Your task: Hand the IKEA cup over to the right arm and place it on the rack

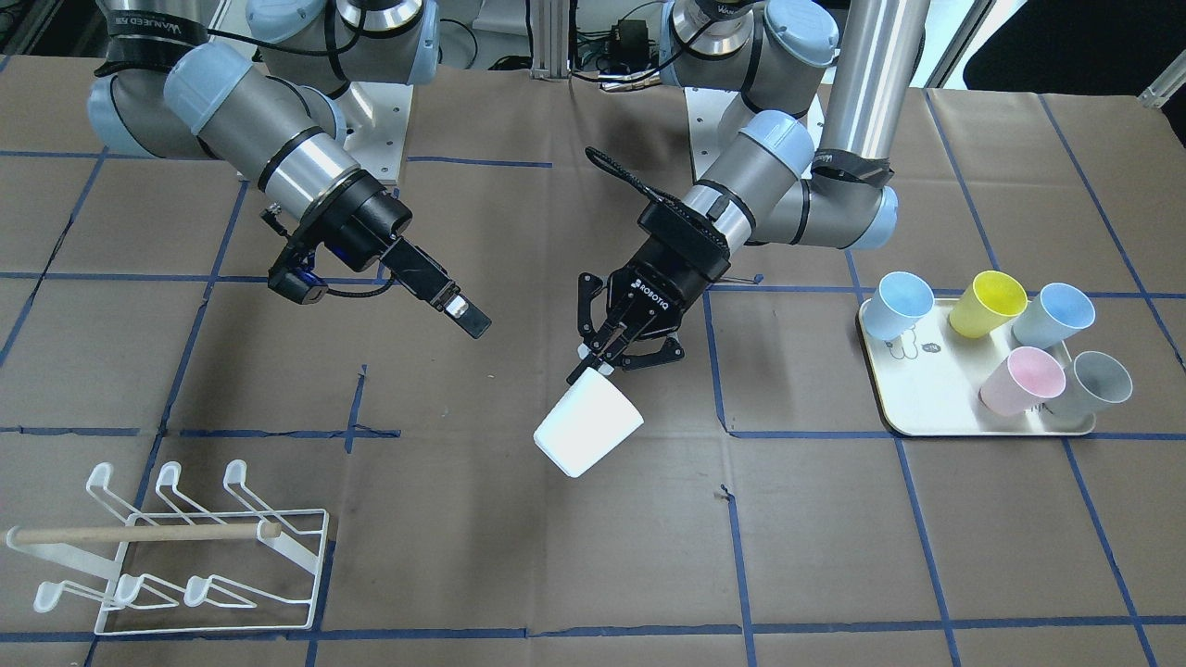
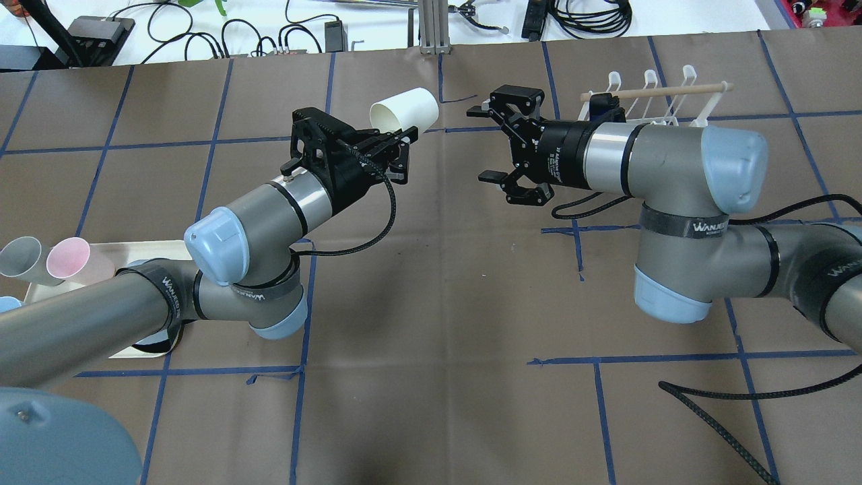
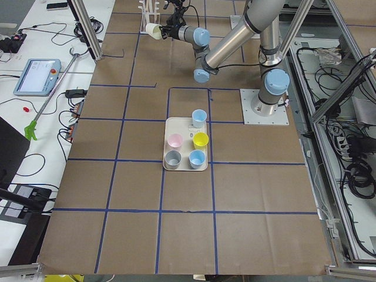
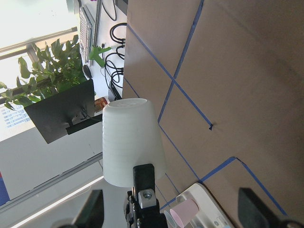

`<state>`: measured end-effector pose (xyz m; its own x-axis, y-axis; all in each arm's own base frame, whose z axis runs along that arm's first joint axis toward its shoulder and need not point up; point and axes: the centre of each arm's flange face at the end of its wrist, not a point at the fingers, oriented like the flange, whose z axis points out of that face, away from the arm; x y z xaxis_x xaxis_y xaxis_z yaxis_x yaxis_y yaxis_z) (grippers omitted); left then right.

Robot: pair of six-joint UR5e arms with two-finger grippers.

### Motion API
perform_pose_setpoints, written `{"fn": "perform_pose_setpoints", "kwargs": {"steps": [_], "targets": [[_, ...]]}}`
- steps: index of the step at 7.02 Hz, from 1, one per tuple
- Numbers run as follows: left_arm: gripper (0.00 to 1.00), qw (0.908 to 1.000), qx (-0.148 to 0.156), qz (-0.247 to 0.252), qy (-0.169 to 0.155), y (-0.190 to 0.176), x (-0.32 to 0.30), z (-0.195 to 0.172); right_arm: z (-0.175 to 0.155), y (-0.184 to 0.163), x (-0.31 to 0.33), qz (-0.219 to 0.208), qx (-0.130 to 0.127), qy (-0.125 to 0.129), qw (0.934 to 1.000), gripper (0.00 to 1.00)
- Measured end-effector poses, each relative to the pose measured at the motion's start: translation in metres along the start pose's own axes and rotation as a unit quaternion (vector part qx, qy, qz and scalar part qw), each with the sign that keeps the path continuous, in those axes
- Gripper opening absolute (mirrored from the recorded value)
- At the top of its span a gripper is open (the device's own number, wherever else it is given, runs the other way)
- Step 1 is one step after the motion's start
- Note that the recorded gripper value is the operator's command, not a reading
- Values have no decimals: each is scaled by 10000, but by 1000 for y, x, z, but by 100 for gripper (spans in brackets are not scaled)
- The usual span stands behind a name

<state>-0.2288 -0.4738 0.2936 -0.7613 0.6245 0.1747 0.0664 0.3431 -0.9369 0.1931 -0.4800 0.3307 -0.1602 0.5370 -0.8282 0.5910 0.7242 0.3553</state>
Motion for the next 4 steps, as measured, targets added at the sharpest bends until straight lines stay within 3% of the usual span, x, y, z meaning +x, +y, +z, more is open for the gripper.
{"fn": "perform_pose_setpoints", "kwargs": {"steps": [1,4], "targets": [[0,10000,2,2,5,0,0,0,6,-7,1,-27,-124,-13,9999,97],[0,10000,2,2,5,-1,1,-1,21,-29,-6,-112,-132,-3,9998,95]]}}
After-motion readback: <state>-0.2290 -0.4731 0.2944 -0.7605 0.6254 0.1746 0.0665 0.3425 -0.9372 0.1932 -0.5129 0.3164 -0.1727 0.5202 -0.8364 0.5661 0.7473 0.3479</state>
